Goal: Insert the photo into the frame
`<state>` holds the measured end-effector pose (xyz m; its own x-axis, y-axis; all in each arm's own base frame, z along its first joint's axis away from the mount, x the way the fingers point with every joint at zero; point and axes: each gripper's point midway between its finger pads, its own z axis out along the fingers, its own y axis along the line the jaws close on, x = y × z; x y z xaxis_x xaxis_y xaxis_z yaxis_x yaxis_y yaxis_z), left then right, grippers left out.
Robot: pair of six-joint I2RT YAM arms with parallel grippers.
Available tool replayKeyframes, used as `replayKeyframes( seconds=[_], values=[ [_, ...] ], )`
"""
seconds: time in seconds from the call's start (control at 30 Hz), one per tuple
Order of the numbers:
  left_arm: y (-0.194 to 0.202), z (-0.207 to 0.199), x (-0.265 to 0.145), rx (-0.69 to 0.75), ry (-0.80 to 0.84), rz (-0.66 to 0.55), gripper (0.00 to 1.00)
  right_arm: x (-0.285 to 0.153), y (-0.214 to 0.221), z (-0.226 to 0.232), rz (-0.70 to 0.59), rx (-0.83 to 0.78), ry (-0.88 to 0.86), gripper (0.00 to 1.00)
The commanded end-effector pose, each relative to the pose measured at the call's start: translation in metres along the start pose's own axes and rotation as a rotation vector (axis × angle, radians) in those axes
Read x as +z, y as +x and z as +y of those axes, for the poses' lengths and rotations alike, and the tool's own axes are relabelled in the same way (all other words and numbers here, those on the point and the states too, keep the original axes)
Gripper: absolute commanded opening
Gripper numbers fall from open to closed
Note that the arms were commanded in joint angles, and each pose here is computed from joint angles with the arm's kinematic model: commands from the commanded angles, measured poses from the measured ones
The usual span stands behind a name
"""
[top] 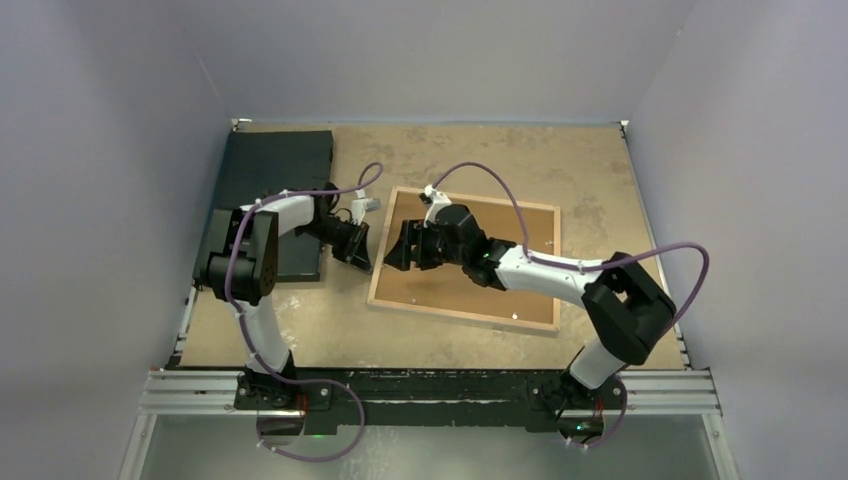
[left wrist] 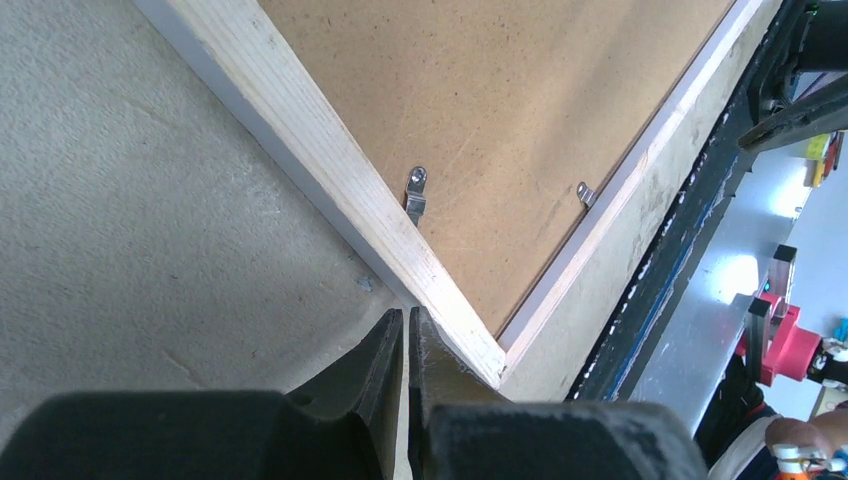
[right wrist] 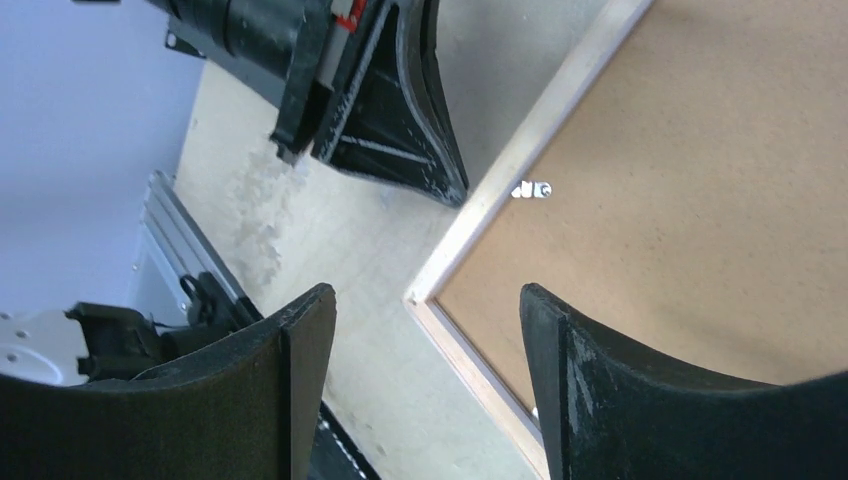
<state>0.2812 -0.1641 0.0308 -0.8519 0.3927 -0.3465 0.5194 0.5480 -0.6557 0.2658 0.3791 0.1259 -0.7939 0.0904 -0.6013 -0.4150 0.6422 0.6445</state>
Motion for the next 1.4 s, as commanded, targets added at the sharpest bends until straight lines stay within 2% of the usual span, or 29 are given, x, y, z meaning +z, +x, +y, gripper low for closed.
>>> replayKeyframes(
  seconds=[0.0, 0.1, 0.23, 0.53, 1.37],
  values=[
    [-0.011, 0.003, -0.003, 0.042, -0.001, -0.037, 0.04, -0.009, 0.017, -0.020, 0.051, -0.077, 0.040, 0.67],
    [-0.009, 0.003, 0.001, 0.022, 0.016, -0.041, 0.04, 0.015, 0.025, -0.020, 0.057, 0.022, 0.032, 0.62],
    [-0.008, 0.002, 0.002, 0.011, 0.025, -0.045, 0.04, 0.042, 0.035, -0.025, 0.045, 0.145, 0.024, 0.62],
    [-0.009, 0.000, 0.001, 0.012, 0.029, -0.044, 0.04, 0.070, 0.037, -0.019, 0.011, 0.168, 0.080, 0.62],
    [-0.007, -0.001, 0.002, 0.012, 0.039, -0.039, 0.04, 0.089, 0.018, -0.031, -0.102, 0.175, 0.136, 0.55]
  ],
)
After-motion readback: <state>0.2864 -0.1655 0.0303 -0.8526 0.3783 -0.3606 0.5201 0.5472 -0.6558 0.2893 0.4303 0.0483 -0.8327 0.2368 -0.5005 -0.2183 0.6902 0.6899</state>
